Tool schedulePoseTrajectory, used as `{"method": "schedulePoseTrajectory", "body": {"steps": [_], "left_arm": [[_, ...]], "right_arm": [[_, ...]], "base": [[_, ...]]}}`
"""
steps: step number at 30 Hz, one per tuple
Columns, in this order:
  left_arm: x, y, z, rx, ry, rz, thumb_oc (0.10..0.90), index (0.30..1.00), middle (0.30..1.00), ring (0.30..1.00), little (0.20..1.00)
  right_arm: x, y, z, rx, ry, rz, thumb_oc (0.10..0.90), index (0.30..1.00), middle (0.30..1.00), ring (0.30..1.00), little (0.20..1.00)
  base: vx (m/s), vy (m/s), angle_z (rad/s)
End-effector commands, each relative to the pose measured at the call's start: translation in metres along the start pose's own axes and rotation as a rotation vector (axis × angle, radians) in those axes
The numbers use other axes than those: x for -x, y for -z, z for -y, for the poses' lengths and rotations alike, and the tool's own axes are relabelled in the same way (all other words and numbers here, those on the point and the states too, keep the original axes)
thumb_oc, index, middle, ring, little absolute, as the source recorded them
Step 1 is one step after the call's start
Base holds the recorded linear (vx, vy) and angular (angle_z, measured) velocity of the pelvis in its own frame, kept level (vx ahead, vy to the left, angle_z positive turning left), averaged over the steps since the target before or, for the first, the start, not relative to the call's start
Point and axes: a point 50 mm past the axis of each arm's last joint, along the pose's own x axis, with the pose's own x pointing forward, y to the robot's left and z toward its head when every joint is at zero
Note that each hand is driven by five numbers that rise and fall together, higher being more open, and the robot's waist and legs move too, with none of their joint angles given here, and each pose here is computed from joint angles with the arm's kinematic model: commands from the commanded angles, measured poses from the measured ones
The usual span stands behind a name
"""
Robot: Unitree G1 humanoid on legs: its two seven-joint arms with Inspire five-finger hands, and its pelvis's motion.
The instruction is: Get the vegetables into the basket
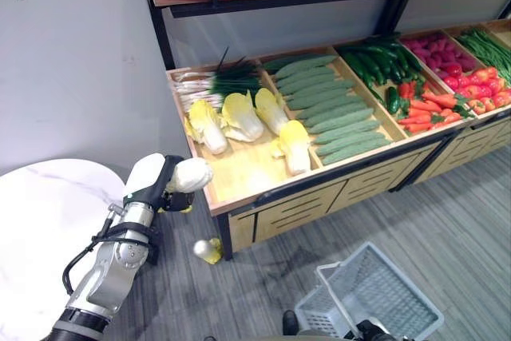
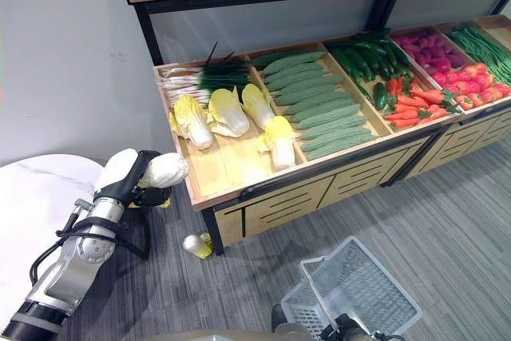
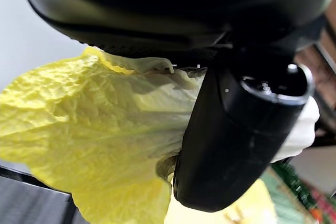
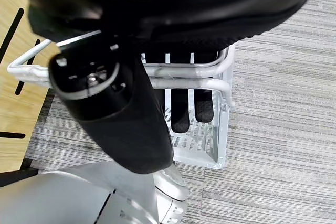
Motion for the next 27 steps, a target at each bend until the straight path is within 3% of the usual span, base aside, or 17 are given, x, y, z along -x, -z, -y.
{"method": "schedulePoseTrajectory", "body": {"steps": [1, 7, 27], "left_arm": [[-0.005, -0.043, -0.05, 0.106, -0.25, 0.251, 0.4, 0.3, 0.3, 0.3, 0.3], [0.01, -0.049, -0.053, 0.207, -0.232, 0.287, 0.4, 0.3, 0.3, 0.3, 0.3], [0.009, -0.061, -0.052, 0.383, -0.185, 0.334, 0.4, 0.3, 0.3, 0.3, 0.3]], "right_arm": [[-0.001, -0.026, 0.003, 0.004, 0.005, 0.087, 0.4, 0.3, 0.3, 0.3, 0.3], [-0.001, -0.026, 0.008, -0.012, 0.023, 0.093, 0.4, 0.3, 0.3, 0.3, 0.3], [-0.002, -0.026, 0.019, -0.029, 0.06, 0.079, 0.4, 0.3, 0.3, 0.3, 0.3]], "base": [[-0.07, -0.005, 0.02], [-0.02, 0.003, 0.1], [-0.01, 0.031, 0.05]]}}
